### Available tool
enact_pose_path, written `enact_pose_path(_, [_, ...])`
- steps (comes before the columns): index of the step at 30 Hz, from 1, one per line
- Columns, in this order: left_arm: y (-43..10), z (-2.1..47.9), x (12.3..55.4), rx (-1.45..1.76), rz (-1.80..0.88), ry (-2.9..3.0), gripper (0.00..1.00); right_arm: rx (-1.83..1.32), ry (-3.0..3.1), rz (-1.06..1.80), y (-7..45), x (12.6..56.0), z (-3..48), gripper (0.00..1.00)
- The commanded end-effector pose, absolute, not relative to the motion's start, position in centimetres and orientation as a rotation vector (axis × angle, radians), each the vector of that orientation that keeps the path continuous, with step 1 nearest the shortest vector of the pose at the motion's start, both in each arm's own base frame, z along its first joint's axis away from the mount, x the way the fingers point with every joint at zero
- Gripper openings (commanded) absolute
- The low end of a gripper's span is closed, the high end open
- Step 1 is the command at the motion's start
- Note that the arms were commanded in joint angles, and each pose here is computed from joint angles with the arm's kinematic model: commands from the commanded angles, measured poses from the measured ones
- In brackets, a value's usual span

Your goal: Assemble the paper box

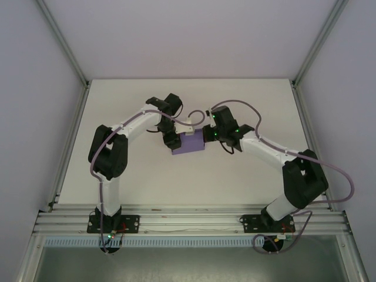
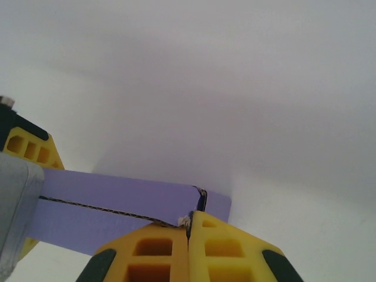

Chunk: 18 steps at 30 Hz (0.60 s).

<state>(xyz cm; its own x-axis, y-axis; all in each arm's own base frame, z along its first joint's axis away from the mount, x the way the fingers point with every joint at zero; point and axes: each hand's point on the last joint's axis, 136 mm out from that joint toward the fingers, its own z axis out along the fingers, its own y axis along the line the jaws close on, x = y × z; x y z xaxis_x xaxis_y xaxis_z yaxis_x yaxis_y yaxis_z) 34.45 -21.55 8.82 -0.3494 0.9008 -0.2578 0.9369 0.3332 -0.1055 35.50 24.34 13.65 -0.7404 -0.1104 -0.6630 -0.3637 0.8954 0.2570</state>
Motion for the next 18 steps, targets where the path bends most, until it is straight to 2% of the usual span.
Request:
enact_pose_path(1, [-22.3,8.3,35.4,1.669,-0.340,2.406,0.46,-0.476,2.401,0.316,23.4,34.0,9.7,0.00])
enact_pose_path(3, [-22.4,8.8,35.7,1.642,-0.332,2.395,0.49,-0.448,2.405,0.303,23.4,34.2,9.3,0.00])
enact_pose_path(8, [-22.8,11.2,36.3,1.567,-0.327,2.353,0.76,-0.355,2.395,0.299,23.4,34.7,11.2,0.00])
enact_pose_path(9, [-22.8,11.3,36.4,1.547,-0.320,2.355,0.85,-0.341,2.399,0.298,23.3,34.7,11.4,0.00])
enact_pose_path(10, [-22.6,12.5,36.7,1.500,-0.289,2.339,1.00,-0.345,2.401,0.313,23.5,34.5,11.6,0.00])
enact_pose_path(13, [-21.5,14.1,37.4,1.341,-0.192,2.331,1.00,-0.344,2.415,0.326,23.8,34.3,11.5,0.00])
enact_pose_path(18, [-17.5,16.6,37.8,0.825,-0.029,2.378,1.00,-0.350,2.439,0.218,23.7,34.4,10.9,0.00])
